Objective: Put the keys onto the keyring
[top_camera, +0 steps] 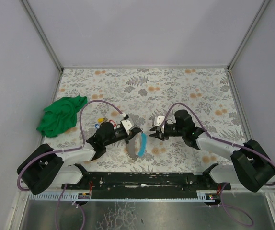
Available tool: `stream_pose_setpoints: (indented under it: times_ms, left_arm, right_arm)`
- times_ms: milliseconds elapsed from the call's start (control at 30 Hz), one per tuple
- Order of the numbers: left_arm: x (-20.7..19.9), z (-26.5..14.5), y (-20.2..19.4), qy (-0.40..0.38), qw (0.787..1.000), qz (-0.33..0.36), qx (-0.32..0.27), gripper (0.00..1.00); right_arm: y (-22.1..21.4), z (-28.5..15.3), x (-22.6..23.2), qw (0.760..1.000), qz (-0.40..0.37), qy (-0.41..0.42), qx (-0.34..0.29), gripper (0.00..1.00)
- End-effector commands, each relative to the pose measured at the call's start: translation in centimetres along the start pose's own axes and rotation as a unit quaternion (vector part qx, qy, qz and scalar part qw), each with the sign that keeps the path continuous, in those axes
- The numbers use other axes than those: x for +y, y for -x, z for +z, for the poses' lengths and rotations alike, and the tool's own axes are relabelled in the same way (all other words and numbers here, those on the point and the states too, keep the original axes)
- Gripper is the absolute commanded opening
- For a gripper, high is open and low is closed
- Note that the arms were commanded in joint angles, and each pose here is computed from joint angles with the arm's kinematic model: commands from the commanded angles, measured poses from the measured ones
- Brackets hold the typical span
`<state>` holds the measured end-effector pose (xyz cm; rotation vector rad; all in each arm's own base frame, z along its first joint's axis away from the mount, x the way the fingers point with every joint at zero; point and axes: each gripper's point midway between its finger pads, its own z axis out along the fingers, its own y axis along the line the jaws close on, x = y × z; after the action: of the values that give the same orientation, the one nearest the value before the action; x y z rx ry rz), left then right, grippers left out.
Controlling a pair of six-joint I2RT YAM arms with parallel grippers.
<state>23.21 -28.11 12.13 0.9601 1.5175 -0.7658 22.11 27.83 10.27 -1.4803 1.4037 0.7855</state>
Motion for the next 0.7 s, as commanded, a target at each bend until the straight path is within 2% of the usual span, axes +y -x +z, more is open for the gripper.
stream_pose_setpoints:
  times_ms: [0,167,267,667]
  left_arm:
    - [0.9,-0.1,1.1,0.040,0.999,-0.006,-0.016,0.00]
    - [0.7,0.0,1.0,0.045,0.999,-0.003,-0.013,0.00]
    - [0.7,0.1,1.0,0.051,0.999,-0.004,-0.013,0.00]
    - [0.8,0.3,1.8,0.062,0.998,-0.014,-0.023,0.00]
  right_arm:
    - [4.4,-0.6,-3.6,0.992,-0.008,-0.094,-0.085,0.37]
    - [5.5,-0.3,-4.7,0.986,0.015,-0.118,-0.118,0.34]
    - [6.2,-0.2,-4.1,0.985,0.020,-0.103,-0.137,0.34]
    - [4.9,2.0,-2.7,0.989,0.025,-0.075,-0.129,0.34]
